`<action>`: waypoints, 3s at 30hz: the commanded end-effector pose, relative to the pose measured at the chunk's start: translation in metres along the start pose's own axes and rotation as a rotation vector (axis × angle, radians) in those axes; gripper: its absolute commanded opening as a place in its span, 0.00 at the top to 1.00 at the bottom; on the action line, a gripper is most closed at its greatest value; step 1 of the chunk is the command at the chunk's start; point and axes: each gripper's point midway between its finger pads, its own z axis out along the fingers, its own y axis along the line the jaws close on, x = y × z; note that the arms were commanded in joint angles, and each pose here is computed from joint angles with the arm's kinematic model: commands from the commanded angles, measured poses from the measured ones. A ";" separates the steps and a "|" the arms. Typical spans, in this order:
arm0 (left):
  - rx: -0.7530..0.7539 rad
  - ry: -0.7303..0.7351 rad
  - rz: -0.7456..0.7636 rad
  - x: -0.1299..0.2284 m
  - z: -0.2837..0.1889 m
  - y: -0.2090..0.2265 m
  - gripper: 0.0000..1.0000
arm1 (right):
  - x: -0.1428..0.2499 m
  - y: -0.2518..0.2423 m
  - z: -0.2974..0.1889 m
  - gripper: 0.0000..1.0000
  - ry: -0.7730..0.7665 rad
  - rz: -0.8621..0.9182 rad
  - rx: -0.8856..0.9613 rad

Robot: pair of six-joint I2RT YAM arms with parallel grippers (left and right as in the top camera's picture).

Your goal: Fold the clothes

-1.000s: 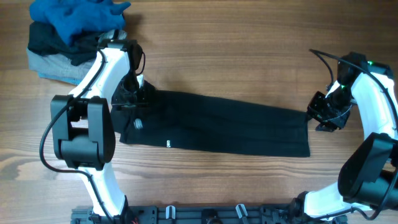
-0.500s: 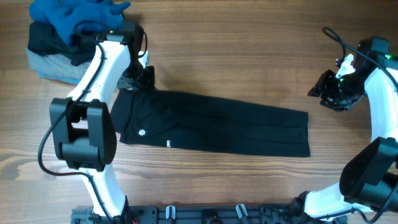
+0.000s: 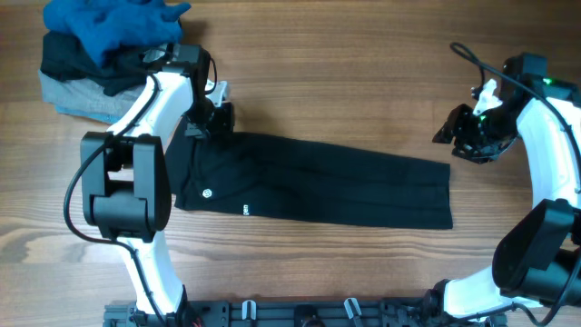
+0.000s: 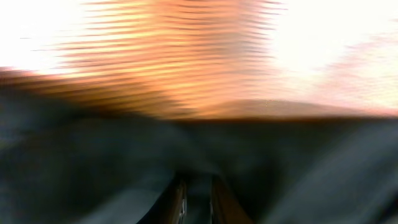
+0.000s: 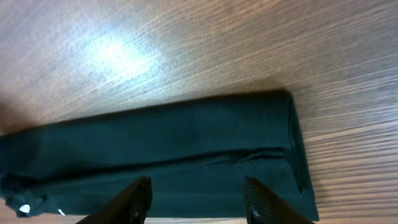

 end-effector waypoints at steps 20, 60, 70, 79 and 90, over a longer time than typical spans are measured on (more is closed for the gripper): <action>-0.054 0.457 0.113 0.128 -0.011 -0.027 0.96 | -0.003 0.003 0.002 0.42 -0.028 0.032 -0.015; -0.027 0.138 0.140 0.052 -0.005 -0.021 0.89 | 0.036 -0.046 0.101 0.65 -0.026 0.124 0.045; -0.039 0.141 0.140 0.053 -0.005 -0.019 0.88 | 0.074 -0.030 0.013 0.96 0.113 0.192 0.085; -0.038 0.135 0.141 0.051 -0.005 -0.019 0.85 | -0.020 -0.024 0.019 0.36 -0.257 0.108 0.054; -0.064 0.136 0.142 0.052 -0.005 -0.014 0.78 | 0.037 -0.055 0.071 0.51 -0.013 0.146 0.141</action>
